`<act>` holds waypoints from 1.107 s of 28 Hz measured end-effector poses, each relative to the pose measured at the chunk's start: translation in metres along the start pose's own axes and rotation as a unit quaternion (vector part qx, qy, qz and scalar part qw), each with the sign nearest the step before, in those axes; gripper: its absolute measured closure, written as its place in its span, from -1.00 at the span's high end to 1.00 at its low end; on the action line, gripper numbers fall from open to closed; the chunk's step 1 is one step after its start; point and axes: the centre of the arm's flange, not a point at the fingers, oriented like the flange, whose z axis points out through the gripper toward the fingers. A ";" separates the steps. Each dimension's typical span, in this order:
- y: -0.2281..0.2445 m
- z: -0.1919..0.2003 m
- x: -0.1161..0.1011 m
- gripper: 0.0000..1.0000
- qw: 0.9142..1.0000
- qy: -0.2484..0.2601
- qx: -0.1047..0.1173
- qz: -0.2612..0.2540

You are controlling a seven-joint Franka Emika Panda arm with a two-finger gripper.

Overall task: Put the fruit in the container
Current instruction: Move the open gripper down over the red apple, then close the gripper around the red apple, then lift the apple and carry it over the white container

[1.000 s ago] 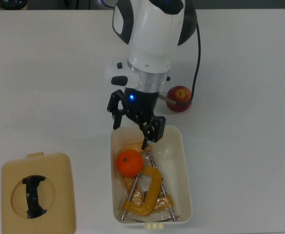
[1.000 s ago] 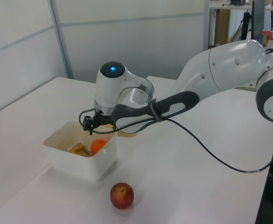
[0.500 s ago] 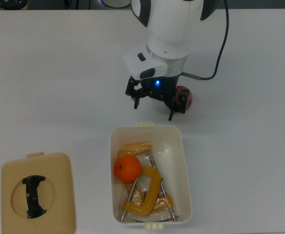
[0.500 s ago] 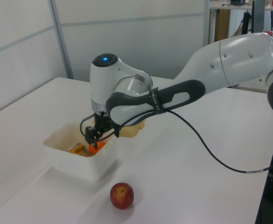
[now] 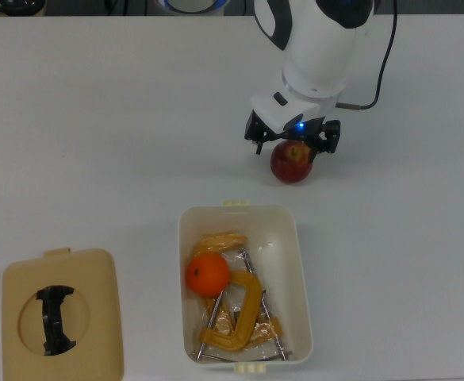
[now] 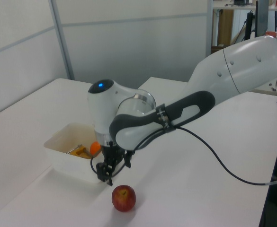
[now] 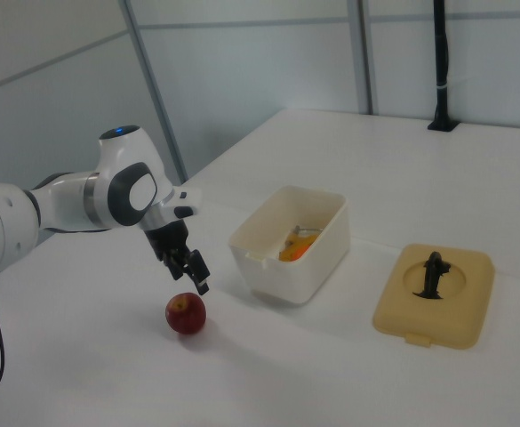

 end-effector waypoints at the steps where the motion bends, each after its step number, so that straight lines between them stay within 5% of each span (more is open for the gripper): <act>1: -0.004 0.003 -0.003 1.00 1.000 -0.001 -0.001 -0.005; 20: -0.033 0.051 -0.041 1.00 0.999 0.009 -0.035 -0.031; 31: -0.032 0.048 -0.038 0.68 0.999 0.019 -0.031 -0.023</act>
